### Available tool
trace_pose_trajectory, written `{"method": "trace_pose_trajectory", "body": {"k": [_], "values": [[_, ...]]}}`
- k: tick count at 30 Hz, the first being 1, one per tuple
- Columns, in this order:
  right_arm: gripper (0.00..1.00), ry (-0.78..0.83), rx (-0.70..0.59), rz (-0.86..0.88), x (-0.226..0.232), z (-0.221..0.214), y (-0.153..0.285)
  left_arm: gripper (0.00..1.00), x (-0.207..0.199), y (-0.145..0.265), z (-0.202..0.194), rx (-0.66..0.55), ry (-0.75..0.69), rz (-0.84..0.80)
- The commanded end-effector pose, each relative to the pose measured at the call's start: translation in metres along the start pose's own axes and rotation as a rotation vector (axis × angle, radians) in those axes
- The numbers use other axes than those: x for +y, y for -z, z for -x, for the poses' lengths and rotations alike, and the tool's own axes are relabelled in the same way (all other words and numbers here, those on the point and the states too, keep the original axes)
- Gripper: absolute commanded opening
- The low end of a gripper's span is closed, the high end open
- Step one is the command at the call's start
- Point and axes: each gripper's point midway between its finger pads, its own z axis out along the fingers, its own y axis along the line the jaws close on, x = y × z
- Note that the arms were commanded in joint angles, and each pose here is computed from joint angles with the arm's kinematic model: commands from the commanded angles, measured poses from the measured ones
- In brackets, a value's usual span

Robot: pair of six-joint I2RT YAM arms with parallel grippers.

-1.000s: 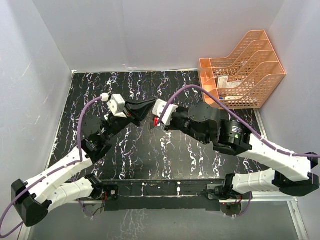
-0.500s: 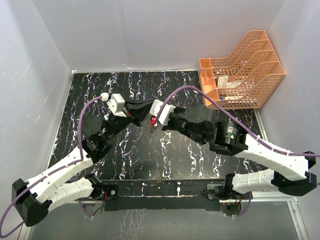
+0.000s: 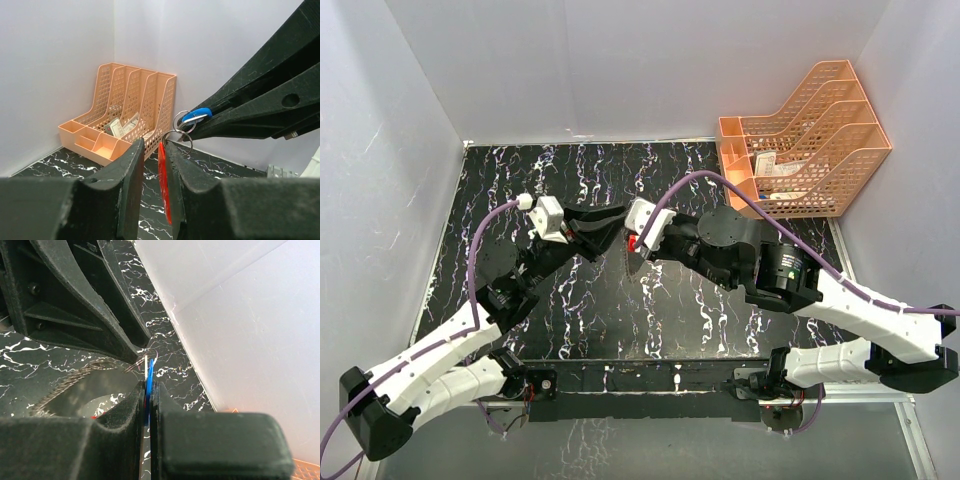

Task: Remove the keys from the keyring

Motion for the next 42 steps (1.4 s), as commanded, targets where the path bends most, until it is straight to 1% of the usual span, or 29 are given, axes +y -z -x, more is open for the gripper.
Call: {"method": "trace_pose_trajectory", "body": {"k": [1, 11, 18, 26, 27, 29, 30, 32, 34, 37, 39, 42], "values": [[0.0, -0.046, -0.103, -0.058, -0.02, 0.026, 0.011, 0.23, -0.006, -0.002, 0.021, -0.067, -0.015, -0.034], [0.0, -0.044, -0.111, -0.02, -0.012, 0.028, 0.007, 0.25, -0.005, -0.013, 0.024, -0.095, -0.021, -0.045], [0.0, -0.045, -0.105, -0.02, -0.011, 0.026, 0.007, 0.37, -0.018, -0.014, 0.024, -0.097, -0.033, -0.126], [0.0, -0.051, -0.115, -0.003, -0.007, 0.027, 0.007, 0.41, -0.026, -0.009, 0.036, -0.174, -0.046, -0.163], [0.0, -0.052, -0.114, 0.003, -0.006, 0.027, 0.007, 0.4, -0.025, -0.01, 0.037, -0.176, -0.047, -0.161], [0.0, -0.053, -0.115, 0.011, -0.004, 0.027, 0.006, 0.21, -0.022, -0.014, 0.037, -0.174, -0.045, -0.148], [0.0, -0.054, -0.117, 0.013, -0.003, 0.027, 0.006, 0.13, -0.021, -0.017, 0.036, -0.172, -0.043, -0.141], [0.0, -0.056, -0.119, 0.015, -0.002, 0.027, 0.005, 0.04, -0.021, -0.021, 0.035, -0.168, -0.036, -0.148], [0.0, -0.056, -0.117, 0.015, -0.002, 0.026, 0.005, 0.01, -0.026, -0.025, 0.031, -0.165, -0.03, -0.188], [0.0, -0.059, -0.117, 0.006, -0.005, 0.026, 0.007, 0.0, -0.032, -0.026, 0.028, -0.165, -0.027, -0.229], [0.0, -0.062, -0.118, 0.002, -0.006, 0.026, 0.009, 0.0, -0.032, -0.026, 0.025, -0.151, -0.032, -0.229], [0.0, -0.069, -0.121, -0.017, -0.011, 0.026, 0.013, 0.0, -0.024, -0.026, 0.019, -0.105, -0.041, -0.181]]}}
